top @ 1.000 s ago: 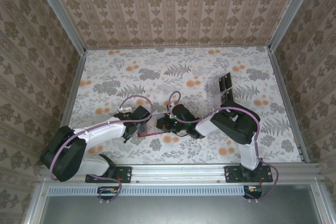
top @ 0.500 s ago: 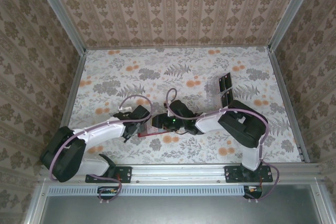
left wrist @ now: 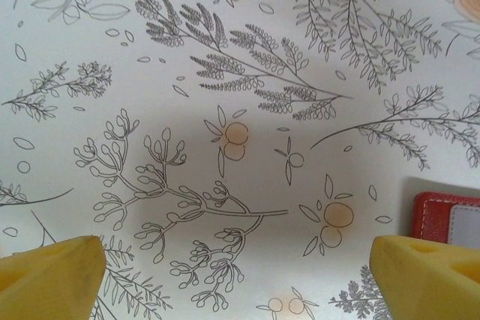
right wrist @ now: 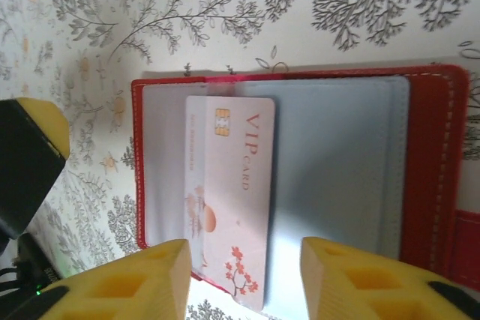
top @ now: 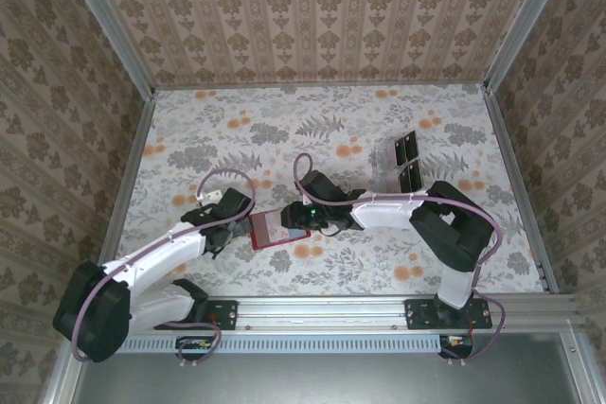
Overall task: Put the credit cards into the card holder
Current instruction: Insert the credit card into the card slot.
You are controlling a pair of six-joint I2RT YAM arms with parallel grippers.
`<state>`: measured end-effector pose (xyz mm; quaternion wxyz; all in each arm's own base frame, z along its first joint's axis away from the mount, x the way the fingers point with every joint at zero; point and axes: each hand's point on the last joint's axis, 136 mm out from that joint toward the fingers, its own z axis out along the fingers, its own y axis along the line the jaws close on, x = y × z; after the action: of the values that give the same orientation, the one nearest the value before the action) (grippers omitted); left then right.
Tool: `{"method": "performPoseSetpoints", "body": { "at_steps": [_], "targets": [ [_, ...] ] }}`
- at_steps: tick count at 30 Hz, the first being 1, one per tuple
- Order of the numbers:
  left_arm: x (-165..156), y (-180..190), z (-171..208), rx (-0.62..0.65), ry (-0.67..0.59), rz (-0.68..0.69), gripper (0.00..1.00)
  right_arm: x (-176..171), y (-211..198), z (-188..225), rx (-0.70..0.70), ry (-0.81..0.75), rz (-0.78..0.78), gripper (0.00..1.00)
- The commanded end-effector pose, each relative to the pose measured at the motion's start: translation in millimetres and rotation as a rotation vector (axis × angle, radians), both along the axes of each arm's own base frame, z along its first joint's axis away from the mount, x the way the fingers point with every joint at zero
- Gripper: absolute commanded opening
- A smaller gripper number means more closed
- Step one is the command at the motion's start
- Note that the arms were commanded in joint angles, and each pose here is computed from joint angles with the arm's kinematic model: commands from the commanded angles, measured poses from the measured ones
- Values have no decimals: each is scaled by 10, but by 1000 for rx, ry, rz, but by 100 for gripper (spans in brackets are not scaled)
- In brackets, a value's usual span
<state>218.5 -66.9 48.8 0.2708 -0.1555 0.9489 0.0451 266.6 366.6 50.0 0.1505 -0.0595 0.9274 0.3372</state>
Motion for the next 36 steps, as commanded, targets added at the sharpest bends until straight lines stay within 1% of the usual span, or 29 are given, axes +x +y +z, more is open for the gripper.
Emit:
{"method": "performPoseSetpoints", "body": {
  "at_steps": [1,6,16,23,27,32,36],
  "targets": [
    [-98,29,-101,10,43,-27,100,70,-80,-32,-73,-23,0,38],
    [-138,40,-191,15,64,-30,100,82,-17,-107,-72,-9,4,32],
    [-74,-45,-308,19,92,-50,100,70,138,-211,-54,25,23,31],
    [-62,-78,-369,25,108,-64,100,31,208,-172,-41,22,40,17],
    [-68,-76,-396,28,112,-66,100,11,257,-152,-35,23,52,11],
    [-59,-93,-405,26,110,-71,100,-23,337,-144,-33,26,69,7],
    [-55,-106,-411,26,110,-76,100,-57,416,-147,-34,29,86,7]
  ]
}}
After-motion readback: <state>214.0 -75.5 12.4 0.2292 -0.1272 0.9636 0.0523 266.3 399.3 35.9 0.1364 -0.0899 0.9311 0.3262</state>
